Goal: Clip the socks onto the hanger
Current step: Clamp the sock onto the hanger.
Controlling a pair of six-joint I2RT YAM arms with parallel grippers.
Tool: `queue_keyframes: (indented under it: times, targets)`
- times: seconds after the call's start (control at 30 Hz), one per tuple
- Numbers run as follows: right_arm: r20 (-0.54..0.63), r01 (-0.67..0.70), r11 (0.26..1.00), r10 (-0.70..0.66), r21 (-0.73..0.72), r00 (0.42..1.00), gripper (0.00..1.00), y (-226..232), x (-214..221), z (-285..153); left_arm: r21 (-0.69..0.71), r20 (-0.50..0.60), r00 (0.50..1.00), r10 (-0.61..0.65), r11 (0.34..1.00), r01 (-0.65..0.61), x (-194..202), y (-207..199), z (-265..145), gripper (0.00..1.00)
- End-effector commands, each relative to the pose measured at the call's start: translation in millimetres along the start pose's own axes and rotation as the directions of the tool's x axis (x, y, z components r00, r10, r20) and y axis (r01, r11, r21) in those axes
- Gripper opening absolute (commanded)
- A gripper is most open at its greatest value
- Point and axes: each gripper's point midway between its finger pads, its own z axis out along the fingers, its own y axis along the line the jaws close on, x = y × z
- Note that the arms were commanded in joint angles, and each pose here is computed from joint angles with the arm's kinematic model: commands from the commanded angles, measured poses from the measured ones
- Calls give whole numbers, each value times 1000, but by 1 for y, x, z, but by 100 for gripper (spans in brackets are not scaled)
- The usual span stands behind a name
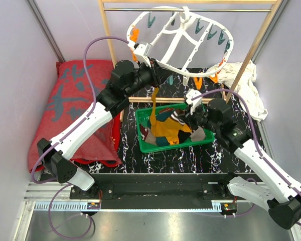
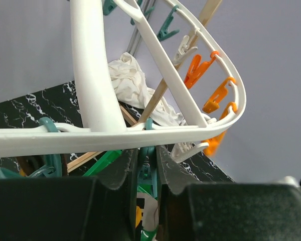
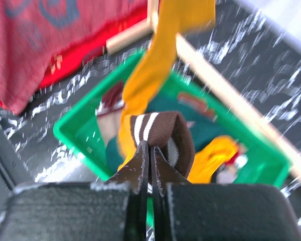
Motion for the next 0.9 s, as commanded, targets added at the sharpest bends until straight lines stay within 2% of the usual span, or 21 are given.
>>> queue_keyframes:
  times: [0.0, 0.3, 0.87]
  targets:
    - [80, 140, 990, -139, -7, 987, 0, -2, -47, -11, 15, 107, 993, 43, 999, -44, -39, -17, -4, 7]
    - [108, 279, 960, -279, 15, 954, 0, -16, -94, 1, -9, 105, 992, 74, 997, -74, -40, -19, -9, 7]
    - [151, 341, 939, -343, 41, 927, 0, -25, -131, 11, -48, 72, 991, 116, 992, -113, -25, -16, -4, 7]
